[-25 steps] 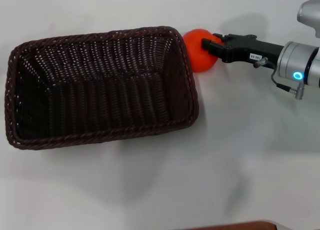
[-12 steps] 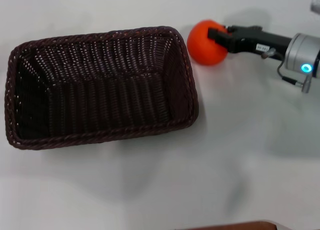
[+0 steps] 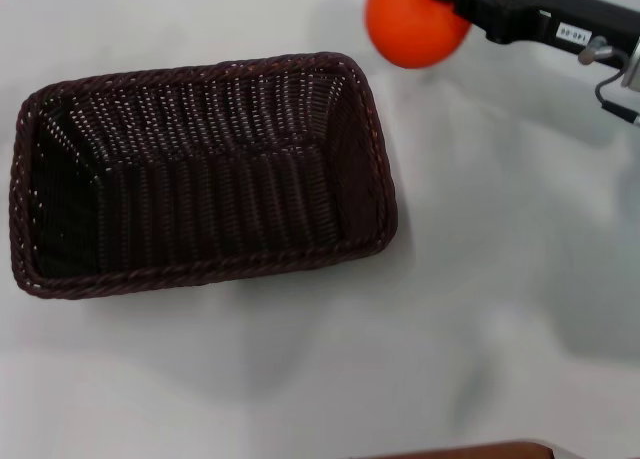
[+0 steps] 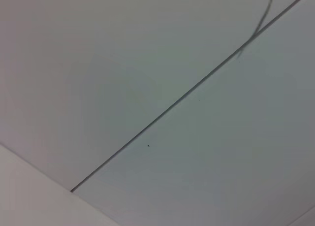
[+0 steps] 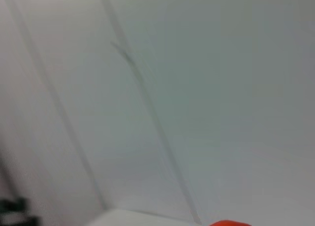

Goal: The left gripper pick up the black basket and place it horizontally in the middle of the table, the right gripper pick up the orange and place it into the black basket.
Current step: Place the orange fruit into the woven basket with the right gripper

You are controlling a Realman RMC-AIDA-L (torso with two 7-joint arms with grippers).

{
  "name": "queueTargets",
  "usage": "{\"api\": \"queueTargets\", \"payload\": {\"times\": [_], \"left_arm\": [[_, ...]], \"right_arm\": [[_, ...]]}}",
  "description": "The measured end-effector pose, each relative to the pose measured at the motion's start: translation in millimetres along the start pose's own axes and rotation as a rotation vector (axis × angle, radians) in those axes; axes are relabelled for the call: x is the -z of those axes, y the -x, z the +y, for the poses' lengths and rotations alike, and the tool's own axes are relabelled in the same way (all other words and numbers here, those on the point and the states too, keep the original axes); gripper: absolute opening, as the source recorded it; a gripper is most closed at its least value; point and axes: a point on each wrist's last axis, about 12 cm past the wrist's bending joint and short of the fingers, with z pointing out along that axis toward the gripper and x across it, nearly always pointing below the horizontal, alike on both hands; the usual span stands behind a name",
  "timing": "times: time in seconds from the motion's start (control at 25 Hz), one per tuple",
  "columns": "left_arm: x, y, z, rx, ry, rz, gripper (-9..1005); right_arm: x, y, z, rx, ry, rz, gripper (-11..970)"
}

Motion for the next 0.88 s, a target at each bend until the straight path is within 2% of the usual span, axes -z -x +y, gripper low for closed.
{"api": "queueTargets", "payload": {"times": [0.24, 0.36, 0.52, 0.68, 0.88], "left_arm": [[-0.1, 0.1, -1.2, -0.012, -0.01, -0.001, 725], [2.1, 0.2, -2.0, -0.045, -0.021, -0.026, 725], [4.4, -3.1, -2.6, -0.11, -0.032, -0.06, 725], [5.1, -9.4, 0.4, -0.131, -0.041, -0.08, 725], [4.0, -16.3, 2.9, -0.149, -0.045, -0.085, 725]], "right_arm": [[-3.9, -23.5, -31.8, 0.092, -0.254, 0.026, 181], [-16.5, -25.7, -44.7, 0.149, -0.355, -0.022, 181], [-34.8, -23.3, -50.1, 0.158, -0.394, -0.126, 183], [-47.1, -23.8, -48.1, 0.151, -0.364, -0.197, 185], [-51.4, -26.2, -43.8, 0.156, -0.319, -0.185, 386]]}}
